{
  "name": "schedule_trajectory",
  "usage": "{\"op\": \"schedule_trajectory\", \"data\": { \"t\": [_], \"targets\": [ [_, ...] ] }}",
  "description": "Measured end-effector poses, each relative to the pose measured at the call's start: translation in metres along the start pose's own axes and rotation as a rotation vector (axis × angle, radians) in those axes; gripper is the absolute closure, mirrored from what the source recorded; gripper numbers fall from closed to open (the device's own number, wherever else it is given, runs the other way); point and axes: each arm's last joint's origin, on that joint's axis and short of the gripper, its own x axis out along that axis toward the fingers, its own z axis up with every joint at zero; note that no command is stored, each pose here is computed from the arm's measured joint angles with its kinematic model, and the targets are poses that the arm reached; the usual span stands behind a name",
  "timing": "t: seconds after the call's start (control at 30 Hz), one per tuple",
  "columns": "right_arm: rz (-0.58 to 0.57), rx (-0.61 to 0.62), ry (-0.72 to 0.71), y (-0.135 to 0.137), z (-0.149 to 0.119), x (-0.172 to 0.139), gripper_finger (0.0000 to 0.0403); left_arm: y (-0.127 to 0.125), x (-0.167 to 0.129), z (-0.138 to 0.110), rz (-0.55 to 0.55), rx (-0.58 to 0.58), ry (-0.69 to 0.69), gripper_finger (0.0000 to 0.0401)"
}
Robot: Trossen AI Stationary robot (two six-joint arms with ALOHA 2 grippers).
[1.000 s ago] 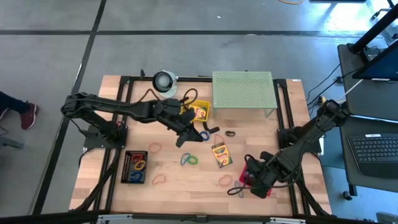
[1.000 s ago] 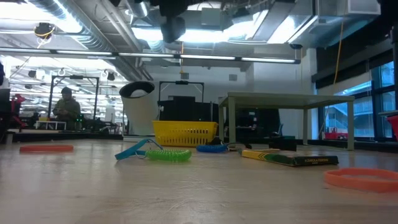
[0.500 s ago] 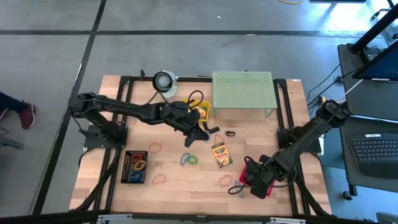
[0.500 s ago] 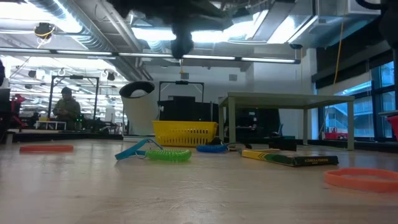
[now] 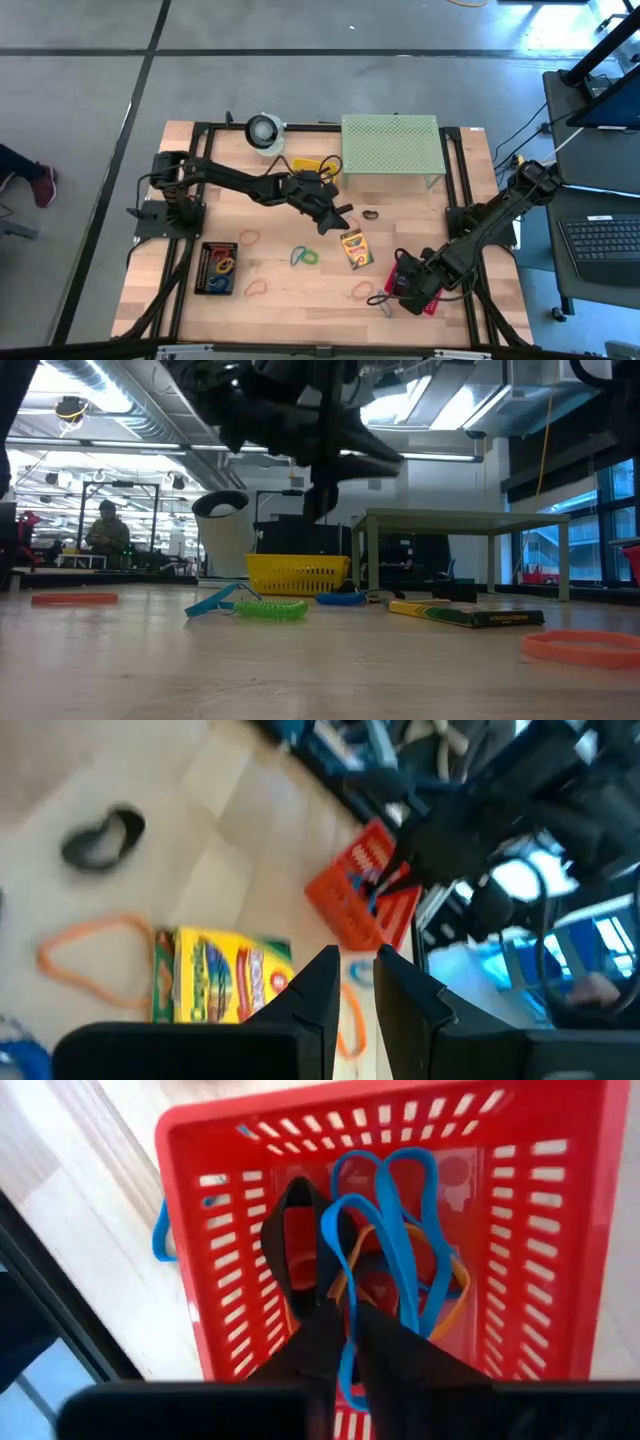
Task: Pick & Place Office Desk Supplies
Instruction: Put the blue rubber band into the red bin
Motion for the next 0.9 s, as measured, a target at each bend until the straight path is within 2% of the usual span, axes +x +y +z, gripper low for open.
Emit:
{"op": "schedule_trajectory", "data": {
  "t": [0.1,0.27,0.43,0.6,0.77,0.9],
  "targets": [
    [0.011,0.020,0.018,0.001,0.000,-0.001,0.0323,0.007,0.006,-0.005,0.016,-0.003,0.019,0.0336],
    [0.047,0.056,0.034,0.001,-0.001,-0.007,0.0247,0.009,0.009,-0.009,0.022,0.059,0.038,0.0303],
    [0.095,0.084,-0.017,-0.001,0.000,-0.022,0.0193,0.014,0.009,-0.017,0.097,0.138,0.101,0.0270],
    [0.149,0.127,-0.143,0.000,0.003,-0.042,0.0183,0.016,0.009,-0.020,0.163,0.226,0.170,0.0254],
    [0.215,0.157,-0.269,0.003,0.008,-0.063,0.0198,-0.003,0.012,-0.009,0.218,0.348,0.217,0.0253],
    [0.229,0.118,-0.344,0.009,0.018,-0.073,0.0215,-0.016,0.013,-0.001,0.228,0.412,0.235,0.0253]
  ]
}}
